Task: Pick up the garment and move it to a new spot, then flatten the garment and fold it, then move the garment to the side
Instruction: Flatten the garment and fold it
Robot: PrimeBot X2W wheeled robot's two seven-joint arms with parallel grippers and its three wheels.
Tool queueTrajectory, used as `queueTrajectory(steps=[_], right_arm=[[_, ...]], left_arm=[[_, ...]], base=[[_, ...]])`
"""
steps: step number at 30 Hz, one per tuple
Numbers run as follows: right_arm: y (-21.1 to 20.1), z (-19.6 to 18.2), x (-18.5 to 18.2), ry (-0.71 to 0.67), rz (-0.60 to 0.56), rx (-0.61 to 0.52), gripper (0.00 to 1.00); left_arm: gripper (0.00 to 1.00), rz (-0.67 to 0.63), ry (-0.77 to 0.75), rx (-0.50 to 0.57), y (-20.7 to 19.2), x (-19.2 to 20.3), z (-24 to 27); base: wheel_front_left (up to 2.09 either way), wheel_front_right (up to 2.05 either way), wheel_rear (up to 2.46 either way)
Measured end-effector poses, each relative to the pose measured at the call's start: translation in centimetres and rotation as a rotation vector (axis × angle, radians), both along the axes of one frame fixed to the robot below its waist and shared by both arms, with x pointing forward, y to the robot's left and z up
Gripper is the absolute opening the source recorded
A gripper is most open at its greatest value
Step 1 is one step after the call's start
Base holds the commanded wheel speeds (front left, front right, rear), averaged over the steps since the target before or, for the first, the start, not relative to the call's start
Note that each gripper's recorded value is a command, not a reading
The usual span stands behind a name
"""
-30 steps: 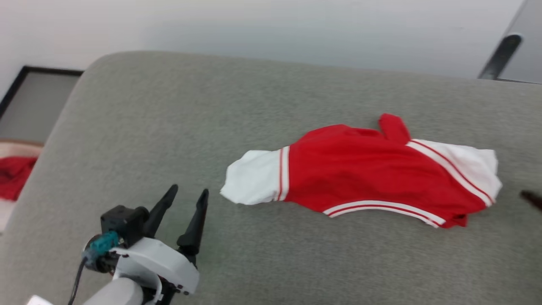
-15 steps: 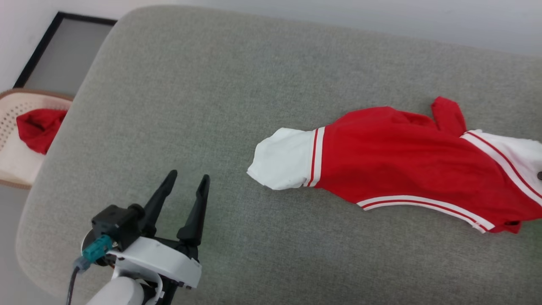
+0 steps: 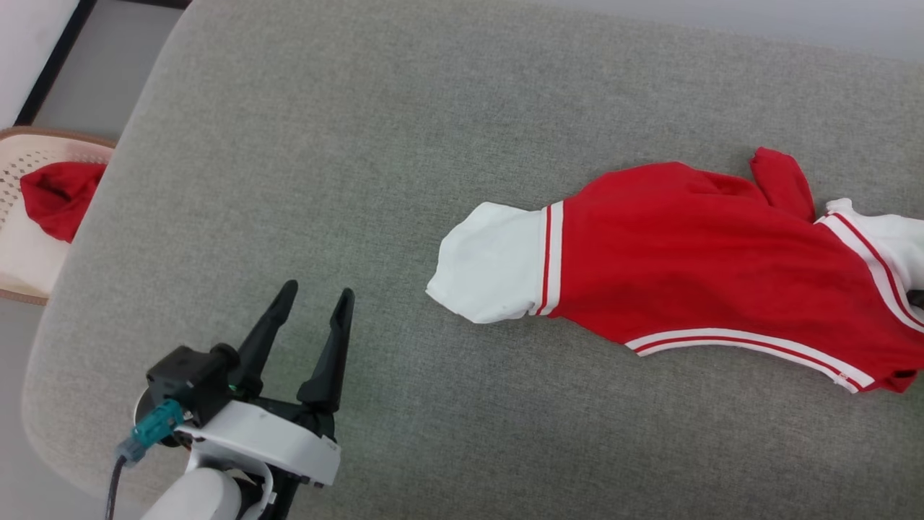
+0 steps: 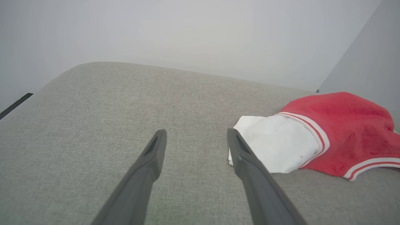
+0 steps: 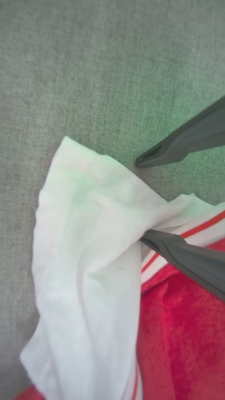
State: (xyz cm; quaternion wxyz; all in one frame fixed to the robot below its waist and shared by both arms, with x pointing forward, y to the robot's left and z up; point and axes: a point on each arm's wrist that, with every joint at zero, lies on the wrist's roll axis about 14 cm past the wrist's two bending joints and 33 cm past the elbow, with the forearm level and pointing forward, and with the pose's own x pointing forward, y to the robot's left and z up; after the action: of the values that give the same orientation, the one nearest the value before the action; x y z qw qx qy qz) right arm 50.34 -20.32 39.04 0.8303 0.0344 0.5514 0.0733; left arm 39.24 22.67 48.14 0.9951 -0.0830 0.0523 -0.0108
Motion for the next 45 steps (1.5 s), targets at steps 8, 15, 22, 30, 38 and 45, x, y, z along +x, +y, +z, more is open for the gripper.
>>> queueTrajectory(steps=[8, 15, 22, 30, 38, 45], right_arm=[[-0.2, -0.1, 0.8, -0.030, -0.018, -0.005, 0.00], [0.1, -0.2, 1.0, -0.036, -0.015, -0.001, 0.00], [0.4, -0.3, 1.3, -0.046, -0.006, 0.000, 0.00], [0.4, -0.5, 1.8, -0.051, -0.003, -0.001, 0.00], [0.4, -0.7, 2.1, -0.052, -0.002, -0.001, 0.00], [0.3, -0.8, 2.0, -0.053, -0.002, -0.001, 0.00]], left_arm=[[1.00, -0.140, 0.055, 0.064, -1.7, -0.3, -0.9], [1.00, -0.464, 0.156, 0.237, -4.9, 0.6, -1.4], [1.00, -0.679, 0.287, 0.335, -8.8, 0.7, -4.0], [1.00, -0.833, 0.378, 0.386, -11.0, 2.2, -5.0], [1.00, -0.894, 0.503, 0.418, -12.6, 1.9, -6.6], [0.96, -0.854, 0.494, 0.424, -11.4, 2.9, -7.1]], base=[[0.00, 0.00, 0.00], [0.00, 0.00, 0.00], [0.00, 0.00, 0.00], [0.00, 0.00, 0.00], [0.00, 0.00, 0.00], [0.00, 0.00, 0.00]])
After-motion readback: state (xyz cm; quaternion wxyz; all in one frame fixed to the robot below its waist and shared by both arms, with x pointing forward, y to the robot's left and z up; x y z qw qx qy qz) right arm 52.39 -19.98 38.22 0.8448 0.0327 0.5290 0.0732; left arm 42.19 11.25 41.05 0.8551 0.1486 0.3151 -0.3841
